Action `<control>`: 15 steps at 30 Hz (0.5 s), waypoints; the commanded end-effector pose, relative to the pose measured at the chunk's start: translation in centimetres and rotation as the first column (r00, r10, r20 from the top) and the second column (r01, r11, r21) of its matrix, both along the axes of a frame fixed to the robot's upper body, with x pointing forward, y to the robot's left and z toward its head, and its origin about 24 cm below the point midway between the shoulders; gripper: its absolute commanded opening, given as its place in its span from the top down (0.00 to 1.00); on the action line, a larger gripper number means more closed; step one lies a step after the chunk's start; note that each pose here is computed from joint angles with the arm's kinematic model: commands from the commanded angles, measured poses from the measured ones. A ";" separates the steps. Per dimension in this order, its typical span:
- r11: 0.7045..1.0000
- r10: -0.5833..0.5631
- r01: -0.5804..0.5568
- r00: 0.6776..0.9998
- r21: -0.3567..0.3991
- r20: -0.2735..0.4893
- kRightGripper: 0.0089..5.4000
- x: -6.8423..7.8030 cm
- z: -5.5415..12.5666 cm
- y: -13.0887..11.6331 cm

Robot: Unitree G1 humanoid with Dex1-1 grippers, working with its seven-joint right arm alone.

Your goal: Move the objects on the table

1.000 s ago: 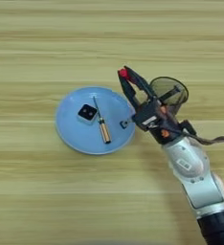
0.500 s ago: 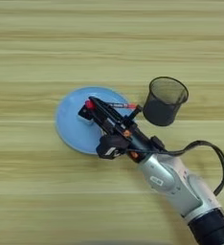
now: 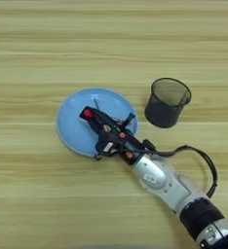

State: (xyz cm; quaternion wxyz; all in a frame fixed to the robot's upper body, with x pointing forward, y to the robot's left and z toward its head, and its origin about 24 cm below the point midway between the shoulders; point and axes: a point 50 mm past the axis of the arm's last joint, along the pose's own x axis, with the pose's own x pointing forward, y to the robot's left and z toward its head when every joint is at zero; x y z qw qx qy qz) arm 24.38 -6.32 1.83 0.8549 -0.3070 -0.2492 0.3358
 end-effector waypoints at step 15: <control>0.998 0.035 -0.033 0.999 0.051 -0.036 0.62 0.9 0.9 0.3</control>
